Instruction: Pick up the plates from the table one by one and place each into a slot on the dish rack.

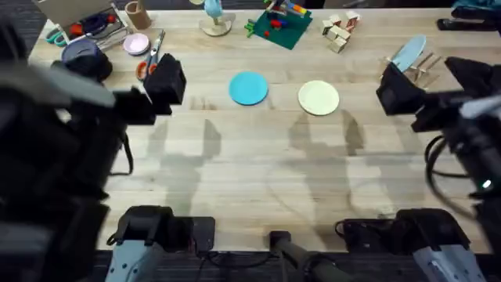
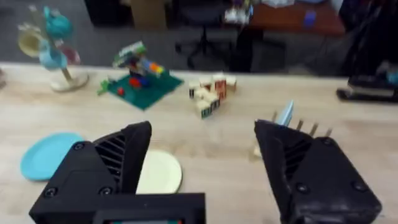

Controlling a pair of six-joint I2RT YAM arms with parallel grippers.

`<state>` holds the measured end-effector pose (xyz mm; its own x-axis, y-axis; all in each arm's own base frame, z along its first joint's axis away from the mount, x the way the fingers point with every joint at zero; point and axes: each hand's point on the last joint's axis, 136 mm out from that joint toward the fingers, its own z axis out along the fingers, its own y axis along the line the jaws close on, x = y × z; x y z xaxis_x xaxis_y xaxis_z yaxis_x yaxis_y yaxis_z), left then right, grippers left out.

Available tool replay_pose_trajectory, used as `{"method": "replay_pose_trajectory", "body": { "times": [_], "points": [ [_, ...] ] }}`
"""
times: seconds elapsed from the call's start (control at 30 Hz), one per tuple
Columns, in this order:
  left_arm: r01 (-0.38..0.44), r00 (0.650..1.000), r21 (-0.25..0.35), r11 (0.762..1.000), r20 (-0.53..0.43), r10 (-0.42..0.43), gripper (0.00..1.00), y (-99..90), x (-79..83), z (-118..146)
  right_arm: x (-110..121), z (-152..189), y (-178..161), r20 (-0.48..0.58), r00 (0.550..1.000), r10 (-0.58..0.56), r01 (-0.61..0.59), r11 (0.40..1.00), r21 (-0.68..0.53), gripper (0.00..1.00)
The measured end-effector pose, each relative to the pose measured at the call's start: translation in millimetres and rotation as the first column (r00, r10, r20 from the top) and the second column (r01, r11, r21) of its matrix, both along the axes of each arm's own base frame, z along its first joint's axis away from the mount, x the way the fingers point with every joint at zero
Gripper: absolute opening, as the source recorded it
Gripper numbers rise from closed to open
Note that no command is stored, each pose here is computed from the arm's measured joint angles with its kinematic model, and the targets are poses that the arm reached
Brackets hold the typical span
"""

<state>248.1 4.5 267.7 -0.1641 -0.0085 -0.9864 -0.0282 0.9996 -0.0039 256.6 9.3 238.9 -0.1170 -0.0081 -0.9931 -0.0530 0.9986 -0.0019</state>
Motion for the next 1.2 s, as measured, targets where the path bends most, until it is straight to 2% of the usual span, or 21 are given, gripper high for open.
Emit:
{"method": "replay_pose_trajectory", "body": {
  "times": [0.1, 0.2, 0.3, 0.47, 0.6, 0.67, 0.77, 0.97, 1.03, 1.17, 1.2],
  "points": [
    [-0.003, 0.993, -0.006, 1.0, -0.121, 0.002, 0.991, 0.2, 12.5, -0.5, 12.1, 1.0, 0.1, -0.118, 0.993, 0.0, 0.0, 1.0, 0.0, 0.995],
    [-0.004, 0.97, -0.006, 1.0, -0.241, 0.002, 0.993, 0.1, 24.9, -3.8, 24.7, 4.3, 0.2, -0.236, 0.972, 0.0, 0.0, 1.0, -0.001, 0.995],
    [-0.002, 0.932, -0.008, 1.0, -0.363, -0.001, 0.991, -0.6, 37.9, -9.7, 36.7, 5.8, 0.5, -0.348, 0.938, 0.002, -0.002, 1.0, 0.0, 0.995],
    [0.019, 0.844, -0.029, 0.999, -0.535, -0.032, 0.991, -6.0, 57.5, -25.4, 57.4, -2.5, 0.9, -0.516, 0.857, 0.003, -0.003, 1.0, 0.001, 0.995],
    [0.033, 0.79, -0.05, 0.998, -0.61, -0.056, 0.993, -10.4, 75.4, -35.9, 72.2, -15.3, 0.9, -0.613, 0.79, 0.003, -0.003, 1.0, 0.001, 0.993],
    [0.034, 0.774, -0.054, 0.998, -0.631, -0.061, 0.993, -11.1, 83.8, -41.9, 79.1, -19.7, 0.9, -0.632, 0.775, 0.003, -0.003, 1.0, 0.001, 0.995],
    [0.033, 0.757, -0.054, 0.998, -0.651, -0.06, 0.993, -11.1, 93.0, -52.0, 83.1, -26.5, 1.0, -0.65, 0.76, 0.003, -0.003, 1.0, 0.001, 0.995],
    [0.031, 0.736, -0.055, 0.998, -0.675, -0.06, 0.992, -11.1, 96.8, -62.8, 83.3, -26.4, 1.0, -0.652, 0.758, 0.003, -0.003, 1.0, 0.0, 0.995],
    [0.027, 0.736, -0.06, 0.998, -0.675, -0.06, 0.735, -11.2, 96.7, -62.9, 83.4, -26.2, 1.0, -0.651, 0.759, 0.003, -0.003, 1.0, 0.001, 0.995],
    [0.054, 0.734, -0.095, 0.994, -0.671, -0.104, 0.112, -18.9, 96.7, -62.1, 83.3, -26.3, 1.0, -0.652, 0.758, 0.003, -0.003, 1.0, 0.001, 0.995],
    [0.07, 0.732, -0.113, 0.991, -0.669, -0.128, 0.062, -23.1, 96.4, -61.8, 83.3, -26.3, 1.0, -0.652, 0.758, 0.003, -0.003, 1.0, 0.001, 0.996]
  ]
}}
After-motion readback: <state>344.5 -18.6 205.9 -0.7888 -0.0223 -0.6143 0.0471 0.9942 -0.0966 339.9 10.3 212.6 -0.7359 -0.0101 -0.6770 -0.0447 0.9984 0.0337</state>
